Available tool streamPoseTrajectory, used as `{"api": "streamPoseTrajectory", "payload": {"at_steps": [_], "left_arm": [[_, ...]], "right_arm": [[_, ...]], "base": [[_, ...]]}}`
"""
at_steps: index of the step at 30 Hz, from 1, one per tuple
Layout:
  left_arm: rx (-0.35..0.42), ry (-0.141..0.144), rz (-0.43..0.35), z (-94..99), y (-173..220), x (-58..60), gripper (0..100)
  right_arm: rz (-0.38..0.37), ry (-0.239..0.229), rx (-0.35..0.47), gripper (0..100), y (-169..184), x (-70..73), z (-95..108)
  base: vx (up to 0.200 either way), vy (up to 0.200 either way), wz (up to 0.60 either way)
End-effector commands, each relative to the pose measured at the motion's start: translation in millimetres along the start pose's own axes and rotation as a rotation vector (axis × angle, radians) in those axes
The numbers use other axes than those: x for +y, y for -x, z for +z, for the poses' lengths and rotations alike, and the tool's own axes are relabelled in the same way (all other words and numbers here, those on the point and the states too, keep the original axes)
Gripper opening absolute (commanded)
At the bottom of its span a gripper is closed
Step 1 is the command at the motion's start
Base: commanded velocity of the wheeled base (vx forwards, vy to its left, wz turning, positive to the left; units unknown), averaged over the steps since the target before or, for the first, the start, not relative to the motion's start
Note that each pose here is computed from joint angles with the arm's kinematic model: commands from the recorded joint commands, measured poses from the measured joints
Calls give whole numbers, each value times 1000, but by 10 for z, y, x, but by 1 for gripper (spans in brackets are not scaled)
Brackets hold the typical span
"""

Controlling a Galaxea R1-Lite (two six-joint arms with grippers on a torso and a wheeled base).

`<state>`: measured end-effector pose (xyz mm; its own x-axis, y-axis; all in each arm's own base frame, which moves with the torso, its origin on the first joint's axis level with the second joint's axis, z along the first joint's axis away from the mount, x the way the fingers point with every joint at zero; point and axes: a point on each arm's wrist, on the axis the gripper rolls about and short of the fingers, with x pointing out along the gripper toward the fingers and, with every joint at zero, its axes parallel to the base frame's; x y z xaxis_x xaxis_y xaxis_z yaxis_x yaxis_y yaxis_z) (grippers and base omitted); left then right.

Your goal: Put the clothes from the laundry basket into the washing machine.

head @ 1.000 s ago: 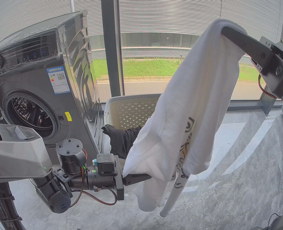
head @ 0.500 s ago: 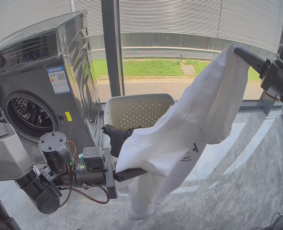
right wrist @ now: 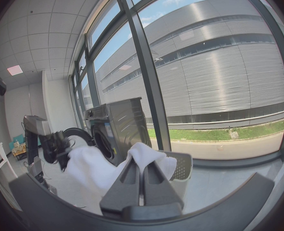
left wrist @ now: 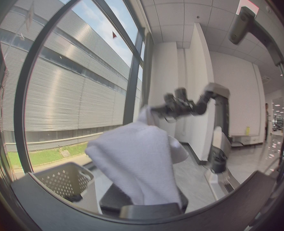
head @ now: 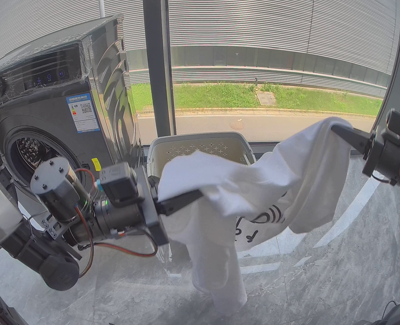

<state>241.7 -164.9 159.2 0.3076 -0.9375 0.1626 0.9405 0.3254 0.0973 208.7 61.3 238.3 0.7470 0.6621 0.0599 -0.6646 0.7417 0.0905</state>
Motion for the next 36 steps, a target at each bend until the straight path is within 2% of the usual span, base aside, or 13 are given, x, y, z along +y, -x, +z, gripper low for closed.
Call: {"api": "streamPoseTrajectory", "payload": {"at_steps": [1,6,7,11,15,19,22,26,30,33,34,35,36], "left_arm": [[-148,-17,22,360,-261,-13,0],[-183,-25,1,440,-361,-78,0],[-190,-29,7,463,-375,-68,0],[-203,-34,23,532,-425,-36,0],[-232,-41,68,636,-482,19,0],[-247,-29,68,715,-527,43,0],[-270,-36,73,837,-554,67,0],[-289,-43,91,1013,-581,88,0],[-283,-38,91,1030,-568,73,0],[-282,-36,95,1023,-576,74,0],[-282,-34,89,1021,-587,58,0],[-282,-33,86,1021,-592,49,0],[-282,-27,73,1024,-616,6,0]], "right_arm": [[45,-30,58,0,212,192,-232],[43,-47,88,0,258,200,-328],[49,-51,100,100,270,203,-361],[70,-67,136,100,306,205,-462],[36,-104,190,100,388,174,-627],[30,-122,229,100,433,183,-739],[4,-142,261,100,462,160,-817],[-124,-198,370,100,583,101,-1103],[-180,-197,377,100,575,58,-1119],[-124,-176,346,100,487,64,-1029],[-61,-169,340,100,449,95,-1002],[-42,-165,338,100,437,105,-992],[64,-148,331,100,370,158,-957]], "base": [[0,0,0],[0,0,0],[0,0,0],[0,0,0],[0,0,0],[0,0,0],[0,0,0],[0,0,0],[0,0,0],[0,0,0],[0,0,0],[0,0,0],[0,0,0]]}}
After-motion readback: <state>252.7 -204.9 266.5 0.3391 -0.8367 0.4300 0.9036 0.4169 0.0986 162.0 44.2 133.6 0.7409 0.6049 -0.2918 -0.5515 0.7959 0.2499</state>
